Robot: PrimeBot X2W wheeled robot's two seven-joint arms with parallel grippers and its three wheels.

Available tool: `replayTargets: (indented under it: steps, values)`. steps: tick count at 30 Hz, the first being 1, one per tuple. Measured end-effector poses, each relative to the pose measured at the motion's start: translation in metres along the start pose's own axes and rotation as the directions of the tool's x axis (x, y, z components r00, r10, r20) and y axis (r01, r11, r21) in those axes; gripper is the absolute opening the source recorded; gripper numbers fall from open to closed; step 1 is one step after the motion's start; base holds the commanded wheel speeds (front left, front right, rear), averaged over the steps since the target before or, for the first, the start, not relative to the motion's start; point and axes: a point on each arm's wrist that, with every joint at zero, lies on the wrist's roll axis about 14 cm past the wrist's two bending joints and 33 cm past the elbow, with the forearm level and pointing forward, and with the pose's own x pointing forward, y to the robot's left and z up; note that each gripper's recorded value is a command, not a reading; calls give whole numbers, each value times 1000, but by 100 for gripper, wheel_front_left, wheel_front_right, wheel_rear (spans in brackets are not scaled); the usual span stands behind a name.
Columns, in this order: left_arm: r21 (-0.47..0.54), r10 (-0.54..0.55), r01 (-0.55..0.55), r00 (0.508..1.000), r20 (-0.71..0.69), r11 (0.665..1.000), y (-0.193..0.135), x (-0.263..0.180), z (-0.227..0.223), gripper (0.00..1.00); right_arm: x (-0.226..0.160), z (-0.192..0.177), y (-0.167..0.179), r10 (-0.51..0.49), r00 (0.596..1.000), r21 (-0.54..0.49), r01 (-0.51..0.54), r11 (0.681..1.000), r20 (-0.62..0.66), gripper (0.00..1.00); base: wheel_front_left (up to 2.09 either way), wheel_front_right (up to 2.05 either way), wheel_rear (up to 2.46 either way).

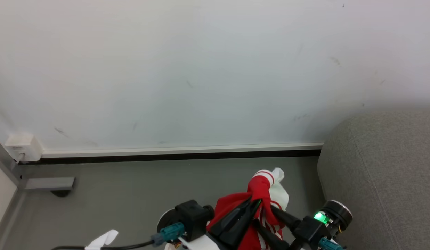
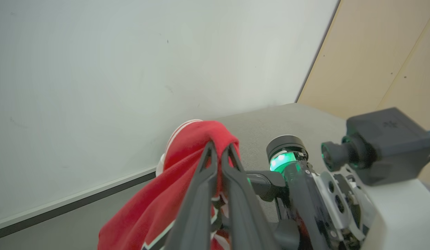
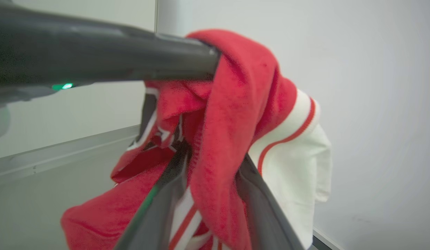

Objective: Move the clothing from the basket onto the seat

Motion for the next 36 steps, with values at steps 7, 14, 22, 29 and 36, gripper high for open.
replayTargets:
  steps: [7,14,22,29,36]
  values:
    - [18,27,-27,1000,-7,999,6,-2,-3,19,0,2,-9,-55,998,51,53,997,39,0,0,0,0]
    - [23,44,-43,999,-19,999,12,1,-13,100,-11,5,-35,-157,985,89,151,985,68,0,0,0,0]
    - [44,0,3,998,-67,999,4,12,-33,100,-46,5,-77,-308,949,91,302,949,64,0,0,0,0]
    - [33,-101,105,990,-95,994,-21,28,-49,100,-96,6,-115,-476,878,84,471,878,55,0,0,0,0]
    - [-6,-239,240,964,-112,971,-59,45,-63,100,-155,1,-140,-622,783,63,620,782,20,0,0,0,0]
